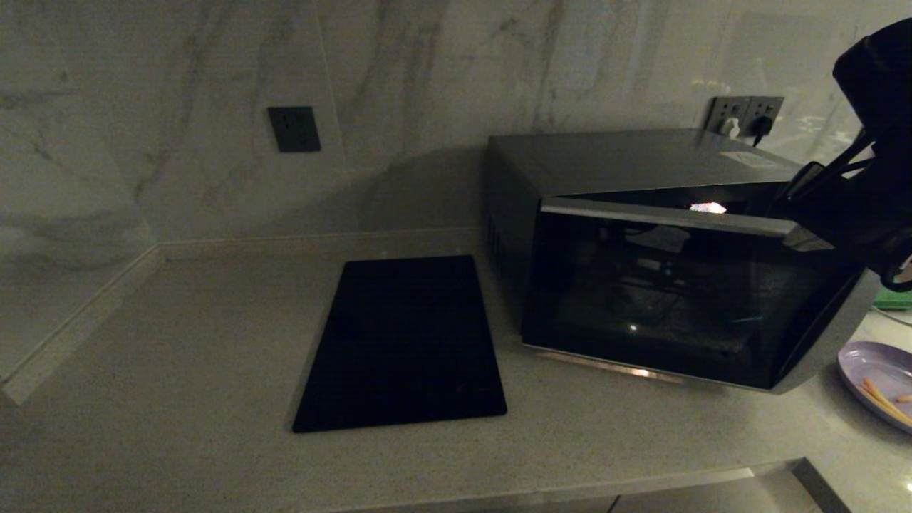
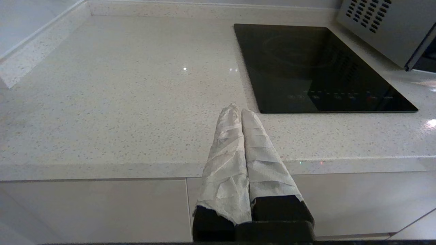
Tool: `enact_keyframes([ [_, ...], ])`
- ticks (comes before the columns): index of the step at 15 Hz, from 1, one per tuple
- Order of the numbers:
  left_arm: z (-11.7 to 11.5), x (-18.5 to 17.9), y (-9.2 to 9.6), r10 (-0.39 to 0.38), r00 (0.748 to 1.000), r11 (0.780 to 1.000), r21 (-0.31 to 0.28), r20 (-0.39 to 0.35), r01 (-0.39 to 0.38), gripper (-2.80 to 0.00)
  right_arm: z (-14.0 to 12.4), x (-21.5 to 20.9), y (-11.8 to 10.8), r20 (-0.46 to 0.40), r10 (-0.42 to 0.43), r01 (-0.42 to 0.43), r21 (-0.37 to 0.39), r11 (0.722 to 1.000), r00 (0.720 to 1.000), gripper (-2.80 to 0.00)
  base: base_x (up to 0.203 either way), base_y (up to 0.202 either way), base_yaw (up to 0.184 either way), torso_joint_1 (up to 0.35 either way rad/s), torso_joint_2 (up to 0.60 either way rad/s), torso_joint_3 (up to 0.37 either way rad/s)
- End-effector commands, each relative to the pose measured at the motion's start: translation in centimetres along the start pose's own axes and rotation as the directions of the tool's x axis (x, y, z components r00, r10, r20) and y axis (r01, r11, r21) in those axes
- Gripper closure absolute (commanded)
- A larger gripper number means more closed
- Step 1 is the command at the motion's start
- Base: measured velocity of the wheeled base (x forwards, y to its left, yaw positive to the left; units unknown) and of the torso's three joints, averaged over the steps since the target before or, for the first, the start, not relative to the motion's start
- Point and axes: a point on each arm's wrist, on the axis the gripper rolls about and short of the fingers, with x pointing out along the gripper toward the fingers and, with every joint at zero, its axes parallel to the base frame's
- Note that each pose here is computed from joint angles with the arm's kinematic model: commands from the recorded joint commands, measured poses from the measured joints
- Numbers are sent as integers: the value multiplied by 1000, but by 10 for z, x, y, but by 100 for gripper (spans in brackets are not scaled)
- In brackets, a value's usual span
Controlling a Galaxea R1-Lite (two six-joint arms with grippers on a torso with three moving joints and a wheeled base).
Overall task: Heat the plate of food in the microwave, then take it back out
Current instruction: Close the microwave oven
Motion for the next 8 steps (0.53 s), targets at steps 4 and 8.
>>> enact_keyframes([
  [4, 0, 0, 0, 1, 1000, 1000, 0, -1, -1, 0, 6, 32, 10, 37, -1, -1, 40, 999, 999, 0, 0, 0, 0, 0, 0, 0],
  [8, 0, 0, 0, 1, 1000, 1000, 0, -1, -1, 0, 14, 44, 18, 75, 25, -30, 69, 997, 997, 0, 0, 0, 0, 0, 0, 0],
])
